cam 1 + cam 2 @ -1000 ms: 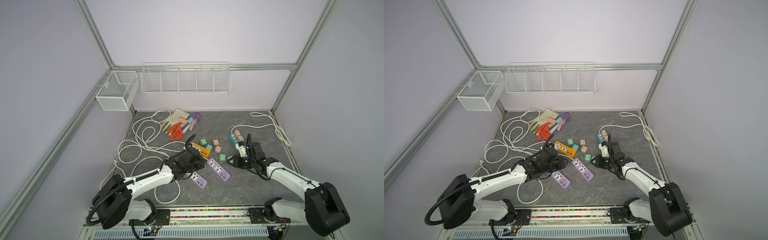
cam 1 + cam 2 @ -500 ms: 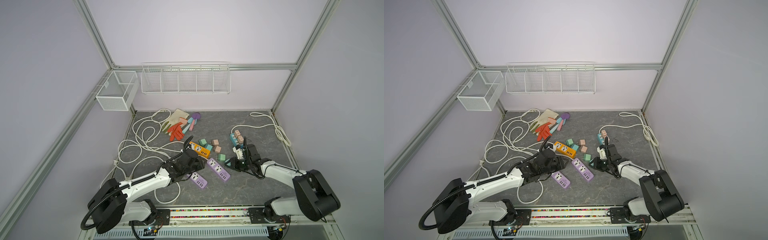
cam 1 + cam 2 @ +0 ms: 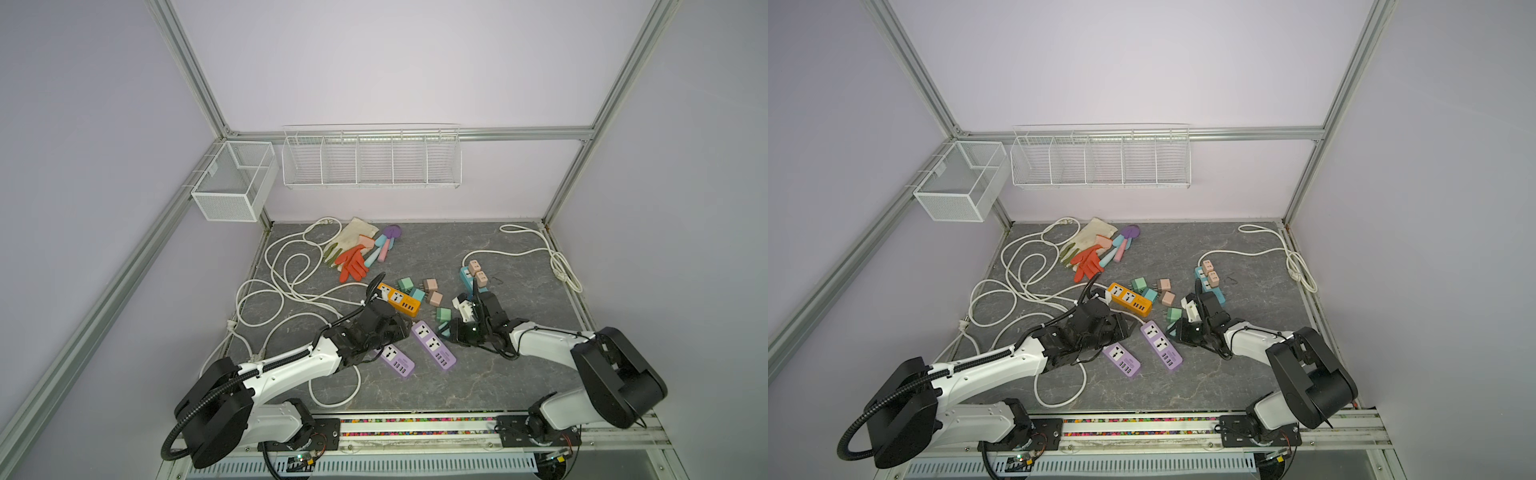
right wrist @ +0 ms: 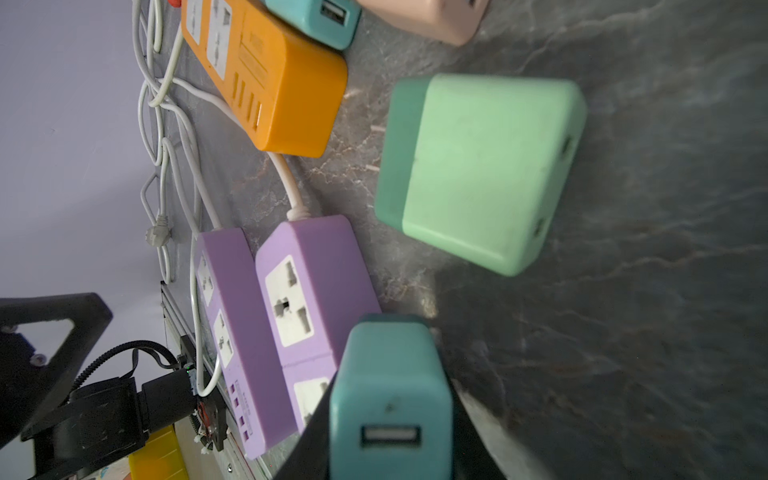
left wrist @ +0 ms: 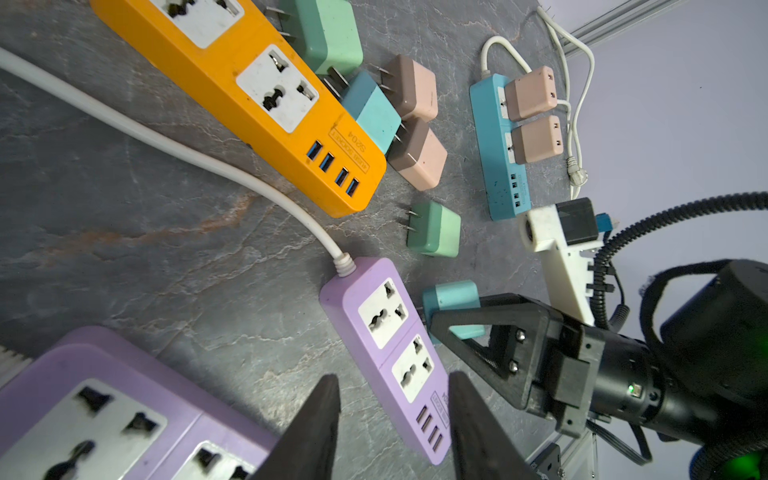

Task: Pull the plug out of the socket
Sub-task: 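Carry the teal plug beside the green plug and open the right gripper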

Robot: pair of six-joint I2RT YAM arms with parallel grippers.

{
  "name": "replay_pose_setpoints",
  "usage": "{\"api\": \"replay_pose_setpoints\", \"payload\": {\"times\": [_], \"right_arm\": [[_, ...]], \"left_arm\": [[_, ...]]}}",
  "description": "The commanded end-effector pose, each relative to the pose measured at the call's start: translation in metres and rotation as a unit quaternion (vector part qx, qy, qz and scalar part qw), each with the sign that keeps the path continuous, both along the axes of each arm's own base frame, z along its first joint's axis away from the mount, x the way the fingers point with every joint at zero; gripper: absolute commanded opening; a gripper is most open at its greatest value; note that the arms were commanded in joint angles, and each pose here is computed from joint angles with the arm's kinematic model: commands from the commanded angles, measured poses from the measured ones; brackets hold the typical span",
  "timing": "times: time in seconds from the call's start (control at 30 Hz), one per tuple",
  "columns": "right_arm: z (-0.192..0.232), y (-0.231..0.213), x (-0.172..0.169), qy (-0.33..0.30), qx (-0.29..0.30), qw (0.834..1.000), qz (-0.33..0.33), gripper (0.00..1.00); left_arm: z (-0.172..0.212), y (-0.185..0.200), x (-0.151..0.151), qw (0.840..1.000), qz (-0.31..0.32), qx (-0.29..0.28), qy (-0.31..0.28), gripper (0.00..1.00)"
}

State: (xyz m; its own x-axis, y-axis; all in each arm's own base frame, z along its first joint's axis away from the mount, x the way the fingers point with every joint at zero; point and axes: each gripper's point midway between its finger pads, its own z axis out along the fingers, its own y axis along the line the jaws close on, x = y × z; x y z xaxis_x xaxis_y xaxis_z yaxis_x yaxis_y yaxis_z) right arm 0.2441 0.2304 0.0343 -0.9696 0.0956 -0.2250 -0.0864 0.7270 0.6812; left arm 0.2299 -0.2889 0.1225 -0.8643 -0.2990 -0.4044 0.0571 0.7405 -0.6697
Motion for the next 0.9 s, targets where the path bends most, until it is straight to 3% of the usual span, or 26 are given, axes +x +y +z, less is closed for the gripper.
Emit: {"api": "replay_pose_setpoints", "payload": {"times": [0.0, 0.23, 0.87], "right_arm": [[-0.006, 0.001, 0.0, 0.008, 0.002, 1.0, -0.011, 0.31], [-0.004, -0.005, 0.002, 0.0, -0.017, 1.0, -0.018, 0.48], [0.035, -0.056, 0.011, -0.06, -0.122, 0.99, -0.037, 0.77]], "left_arm": [[-0.003, 0.0, -0.001, 1.0, 0.003, -0.003, 0.003, 0.45], [-0.003, 0.001, -0.002, 1.0, 0.003, -0.001, 0.002, 0.45], [0.031, -0.006, 0.009, 1.0, -0.006, 0.0, -0.031, 0.5]]}}
